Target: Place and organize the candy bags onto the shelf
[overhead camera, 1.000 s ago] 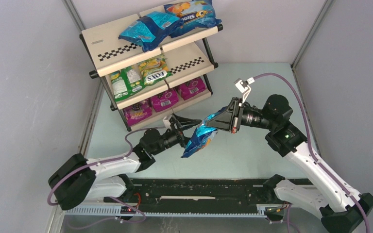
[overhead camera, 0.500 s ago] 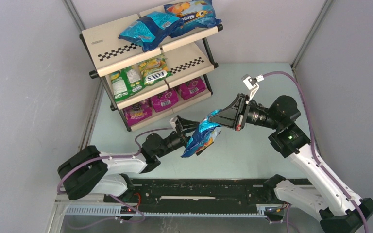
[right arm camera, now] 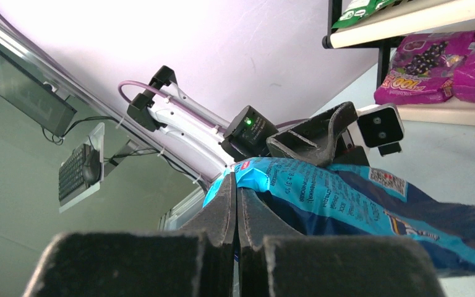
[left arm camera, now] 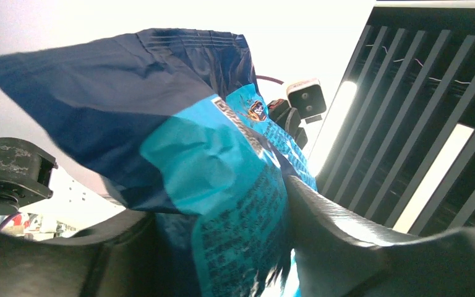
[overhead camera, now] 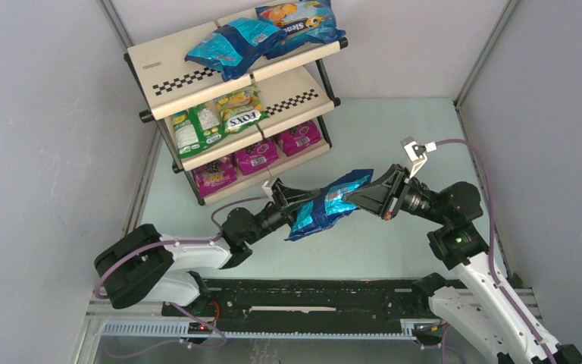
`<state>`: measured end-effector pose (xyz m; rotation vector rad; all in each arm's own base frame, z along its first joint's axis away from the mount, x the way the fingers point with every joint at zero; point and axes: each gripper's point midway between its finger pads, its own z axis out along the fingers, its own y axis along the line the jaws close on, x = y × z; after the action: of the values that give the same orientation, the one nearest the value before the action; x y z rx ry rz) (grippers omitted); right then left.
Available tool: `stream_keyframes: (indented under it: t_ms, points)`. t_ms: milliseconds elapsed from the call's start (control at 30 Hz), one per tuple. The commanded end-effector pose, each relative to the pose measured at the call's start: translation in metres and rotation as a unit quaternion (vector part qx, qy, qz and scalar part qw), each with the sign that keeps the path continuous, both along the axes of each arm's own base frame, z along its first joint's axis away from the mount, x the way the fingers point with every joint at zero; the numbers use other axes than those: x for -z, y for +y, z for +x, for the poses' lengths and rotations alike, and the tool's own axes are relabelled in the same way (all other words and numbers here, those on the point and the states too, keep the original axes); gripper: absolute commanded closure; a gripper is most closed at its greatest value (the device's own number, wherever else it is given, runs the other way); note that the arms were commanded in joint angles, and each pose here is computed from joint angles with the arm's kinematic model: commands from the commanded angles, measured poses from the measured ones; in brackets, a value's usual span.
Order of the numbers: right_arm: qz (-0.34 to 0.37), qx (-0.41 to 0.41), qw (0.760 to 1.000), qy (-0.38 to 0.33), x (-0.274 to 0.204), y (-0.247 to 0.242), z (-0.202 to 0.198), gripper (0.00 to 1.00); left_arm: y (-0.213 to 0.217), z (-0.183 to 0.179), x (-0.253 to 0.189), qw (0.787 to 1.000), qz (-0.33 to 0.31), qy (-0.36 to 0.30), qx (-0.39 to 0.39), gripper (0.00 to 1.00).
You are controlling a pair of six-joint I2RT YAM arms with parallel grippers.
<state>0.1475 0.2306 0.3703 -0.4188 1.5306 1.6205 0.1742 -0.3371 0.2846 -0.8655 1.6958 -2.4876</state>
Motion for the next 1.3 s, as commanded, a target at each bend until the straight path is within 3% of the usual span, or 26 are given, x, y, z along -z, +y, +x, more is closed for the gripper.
stream_keyframes:
  t_ms: [0,167,333,467,600,700,800,933,1100,1267]
  points:
    - [0.009,0.015,1.000,-0.018,-0.005,-0.010,-0.008,1.00,0.034,-0.013,-0.081,0.989,-0.103,-0.107,-0.022,0.43]
    - [-0.002,0.031,1.000,-0.003,0.009,-0.016,-0.008,0.99,0.034,-0.012,-0.096,0.984,-0.087,-0.156,-0.027,0.52]
    - [-0.039,0.058,0.997,0.016,0.033,-0.019,-0.001,0.92,0.030,-0.016,-0.113,0.969,-0.046,-0.241,-0.015,0.65]
    - [-0.056,0.077,0.995,0.022,0.042,-0.027,-0.001,0.67,0.027,-0.018,-0.113,0.943,0.065,-0.323,-0.038,0.73]
    - [-0.071,0.105,0.992,0.028,0.046,-0.039,0.002,0.49,0.039,-0.014,-0.115,0.885,0.210,-0.406,-0.083,0.79]
    - [-0.086,0.129,0.988,0.025,0.045,-0.049,0.003,0.44,0.058,-0.010,-0.125,0.842,0.271,-0.448,-0.127,0.94]
    - [-0.116,0.144,0.982,0.033,0.051,-0.057,0.001,0.42,0.078,-0.010,-0.144,0.795,0.306,-0.494,-0.171,0.97]
    - [-0.143,0.168,0.975,0.036,0.059,-0.065,0.001,0.41,0.117,-0.006,-0.189,0.694,0.392,-0.557,-0.233,0.96]
    - [-0.157,0.176,0.971,0.048,0.070,-0.069,-0.001,0.41,0.199,0.017,-0.259,0.567,0.494,-0.528,-0.395,0.97]
    - [-0.158,0.176,0.971,0.045,0.070,-0.070,-0.006,0.41,0.240,0.016,-0.328,0.497,0.496,-0.518,-0.488,0.99]
